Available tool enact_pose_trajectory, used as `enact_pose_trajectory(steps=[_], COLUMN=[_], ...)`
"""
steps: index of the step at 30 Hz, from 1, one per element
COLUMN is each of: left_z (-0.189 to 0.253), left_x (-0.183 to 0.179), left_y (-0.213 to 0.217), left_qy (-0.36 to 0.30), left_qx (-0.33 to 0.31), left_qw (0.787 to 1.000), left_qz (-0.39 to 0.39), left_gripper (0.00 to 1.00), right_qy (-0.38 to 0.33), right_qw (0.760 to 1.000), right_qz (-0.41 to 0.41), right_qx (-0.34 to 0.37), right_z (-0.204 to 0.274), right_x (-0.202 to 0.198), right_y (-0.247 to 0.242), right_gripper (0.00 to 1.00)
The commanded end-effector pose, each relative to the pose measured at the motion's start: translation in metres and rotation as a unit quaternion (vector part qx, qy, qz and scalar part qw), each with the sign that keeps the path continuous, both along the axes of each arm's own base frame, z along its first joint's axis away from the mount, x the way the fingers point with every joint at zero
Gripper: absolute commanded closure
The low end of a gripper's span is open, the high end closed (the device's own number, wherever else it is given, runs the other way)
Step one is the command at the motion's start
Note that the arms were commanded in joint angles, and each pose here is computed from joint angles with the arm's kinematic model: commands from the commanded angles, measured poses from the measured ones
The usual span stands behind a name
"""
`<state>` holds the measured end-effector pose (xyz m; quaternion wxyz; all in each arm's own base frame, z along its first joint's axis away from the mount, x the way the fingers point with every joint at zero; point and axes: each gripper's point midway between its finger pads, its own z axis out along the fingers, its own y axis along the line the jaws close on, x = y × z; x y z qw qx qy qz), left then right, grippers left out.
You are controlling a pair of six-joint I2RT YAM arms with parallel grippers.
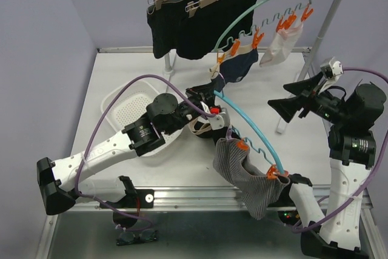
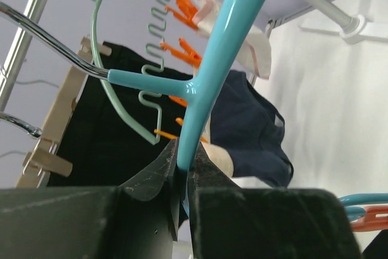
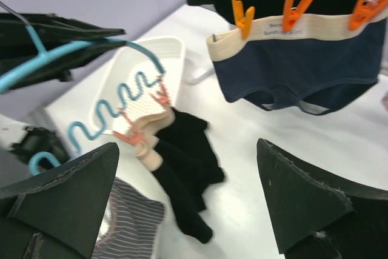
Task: Remove the underwear clipped to the hanger
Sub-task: Adjust the hanger at the center of the board.
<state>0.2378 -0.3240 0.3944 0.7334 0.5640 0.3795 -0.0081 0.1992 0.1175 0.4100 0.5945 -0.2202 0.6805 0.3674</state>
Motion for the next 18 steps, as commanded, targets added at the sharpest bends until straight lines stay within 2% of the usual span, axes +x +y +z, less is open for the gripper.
enact_pose_trajectory(steps=[1, 9, 14, 18], left_z=[0.055, 0.042, 0.022, 0.006], left_x=[0.000, 0.001, 0.009, 0.016], left_y=[0.036, 0.070, 0.088, 0.102], left_qy=[0.012, 0.039, 0.035, 0.025], left_qx=[-0.092, -0.076, -0.049, -0.048], left_qw=[0.993, 0.984, 0.975, 0.968], left_qz=[0.069, 0.159, 0.213, 0.246], left_gripper=[1.00, 1.00, 1.00, 1.00], right_qy=[-0.105, -0.134, -0.136, -0.152], right_qw=[0.985, 0.950, 0.948, 0.936], right_qz=[-0.080, -0.194, -0.191, -0.184], right_qx=[-0.107, -0.205, -0.217, -0.259], right_z=[0.013, 0.026, 0.027, 0.023], right_x=[0.009, 0.015, 0.011, 0.005], right_y=[-0.025, -0.066, -0.066, -0.069], right_gripper=[0.00, 0.00, 0.00, 0.00])
